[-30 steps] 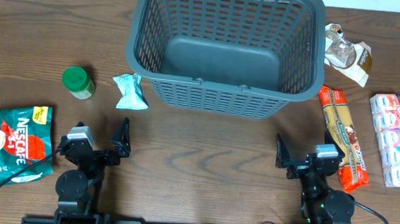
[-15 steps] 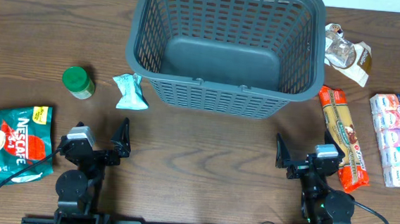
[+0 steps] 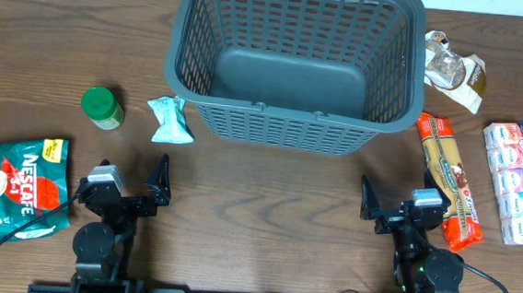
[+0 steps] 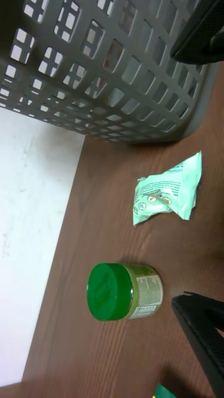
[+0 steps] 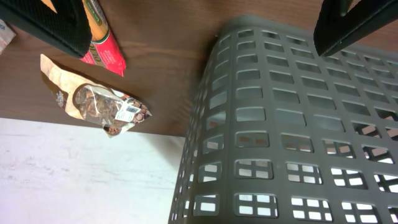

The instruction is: Pack container

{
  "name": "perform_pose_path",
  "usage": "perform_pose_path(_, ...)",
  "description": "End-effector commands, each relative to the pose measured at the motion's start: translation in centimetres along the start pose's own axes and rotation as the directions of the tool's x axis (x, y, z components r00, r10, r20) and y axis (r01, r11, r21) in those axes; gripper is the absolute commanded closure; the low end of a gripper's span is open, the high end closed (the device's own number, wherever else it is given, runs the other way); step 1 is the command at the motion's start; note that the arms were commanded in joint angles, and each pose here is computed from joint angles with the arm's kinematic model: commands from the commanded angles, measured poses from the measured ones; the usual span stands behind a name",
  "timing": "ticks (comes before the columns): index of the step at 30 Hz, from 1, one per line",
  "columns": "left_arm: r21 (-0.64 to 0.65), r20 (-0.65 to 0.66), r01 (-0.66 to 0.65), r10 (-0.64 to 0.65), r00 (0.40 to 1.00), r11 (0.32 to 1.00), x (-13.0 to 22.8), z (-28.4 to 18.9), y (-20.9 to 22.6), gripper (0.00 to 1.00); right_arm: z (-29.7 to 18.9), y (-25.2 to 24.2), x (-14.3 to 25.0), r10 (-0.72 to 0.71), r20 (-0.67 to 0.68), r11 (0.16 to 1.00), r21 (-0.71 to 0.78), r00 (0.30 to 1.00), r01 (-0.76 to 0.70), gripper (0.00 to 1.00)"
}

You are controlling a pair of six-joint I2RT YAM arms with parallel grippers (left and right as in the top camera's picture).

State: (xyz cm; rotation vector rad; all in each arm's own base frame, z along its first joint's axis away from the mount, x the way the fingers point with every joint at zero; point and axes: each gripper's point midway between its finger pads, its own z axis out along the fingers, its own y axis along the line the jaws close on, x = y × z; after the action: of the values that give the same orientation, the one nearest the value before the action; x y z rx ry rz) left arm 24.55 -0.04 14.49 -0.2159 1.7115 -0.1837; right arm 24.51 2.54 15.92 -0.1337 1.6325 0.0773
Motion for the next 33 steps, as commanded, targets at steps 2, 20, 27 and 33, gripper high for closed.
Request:
perform_pose_path(2,-0.019,-0.039,0.006,-0.006,0.999,1.000,1.6,0.2,0.5,0.01,0.0,-0.2,0.1,0.000,-0.001,1.000,0.005,1.000,0.000,0.01)
perform_pose_path(20,-0.020,-0.039,0.006,-0.006,0.999,1.000,1.6,0.2,0.5,0.01,0.0,0.0,0.1,0.208,-0.001,0.978,-0.005,0.978,-0.208,0.01)
perform_pose_path(27,-0.019,-0.039,0.006,-0.006,0.999,1.000,1.6,0.2,0.5,0.01,0.0,0.0,0.1,0.553,-0.005,0.833,-0.004,0.833,-0.553,0.01)
perform_pose_path(33,-0.020,-0.039,0.006,-0.006,0.999,1.000,1.6,0.2,0.5,0.01,0.3,1.7,1.6,0.561,-0.122,0.821,-0.046,0.819,-0.569,0.01)
